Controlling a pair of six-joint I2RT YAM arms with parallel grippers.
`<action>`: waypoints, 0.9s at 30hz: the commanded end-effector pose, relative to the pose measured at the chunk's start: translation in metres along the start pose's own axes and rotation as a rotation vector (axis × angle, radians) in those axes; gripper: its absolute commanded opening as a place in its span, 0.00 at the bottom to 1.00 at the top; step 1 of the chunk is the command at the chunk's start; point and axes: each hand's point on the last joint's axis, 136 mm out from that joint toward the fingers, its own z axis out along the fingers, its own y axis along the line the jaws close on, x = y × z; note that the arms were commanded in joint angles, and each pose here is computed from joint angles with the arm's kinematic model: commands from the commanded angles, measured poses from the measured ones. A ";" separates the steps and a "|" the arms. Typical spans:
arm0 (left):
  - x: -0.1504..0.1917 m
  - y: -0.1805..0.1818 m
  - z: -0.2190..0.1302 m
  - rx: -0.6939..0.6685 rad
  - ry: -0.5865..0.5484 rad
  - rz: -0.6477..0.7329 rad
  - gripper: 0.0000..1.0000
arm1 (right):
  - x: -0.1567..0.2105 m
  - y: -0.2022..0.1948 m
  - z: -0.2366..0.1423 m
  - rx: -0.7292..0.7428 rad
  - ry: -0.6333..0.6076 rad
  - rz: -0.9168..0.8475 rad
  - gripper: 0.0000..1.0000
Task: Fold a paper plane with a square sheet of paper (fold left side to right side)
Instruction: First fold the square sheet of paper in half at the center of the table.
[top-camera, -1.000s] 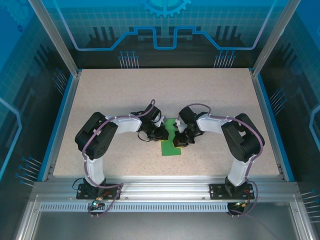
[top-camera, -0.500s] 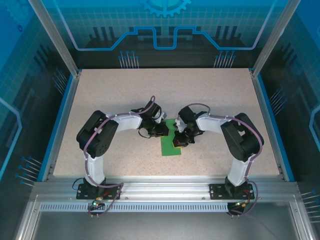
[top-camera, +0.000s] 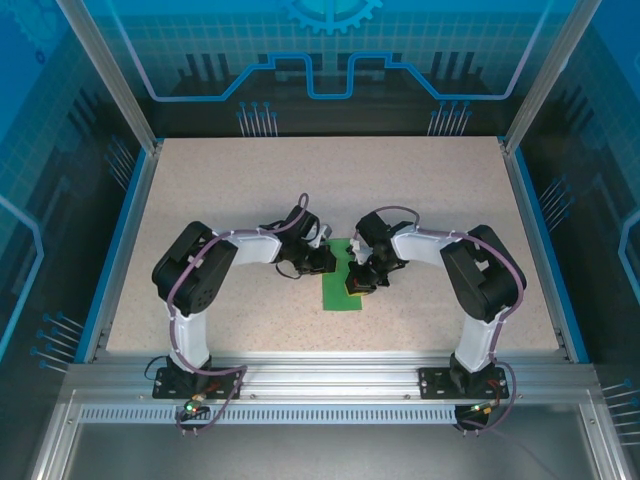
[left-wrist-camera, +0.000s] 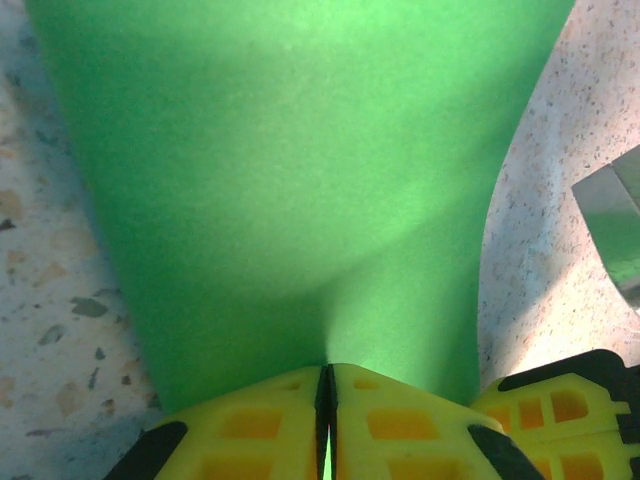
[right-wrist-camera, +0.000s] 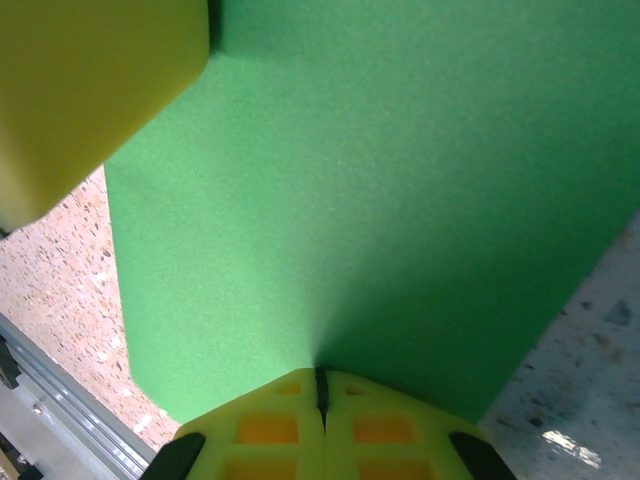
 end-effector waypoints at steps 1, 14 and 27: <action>0.000 0.029 0.006 -0.079 -0.037 -0.005 0.13 | 0.029 -0.054 0.017 0.228 0.102 0.069 0.00; -0.039 0.032 -0.010 -0.102 -0.115 -0.011 0.13 | 0.033 -0.059 0.016 0.252 0.108 0.071 0.00; -0.087 0.043 -0.013 -0.110 -0.158 -0.017 0.13 | 0.036 -0.060 0.014 0.254 0.104 0.073 0.00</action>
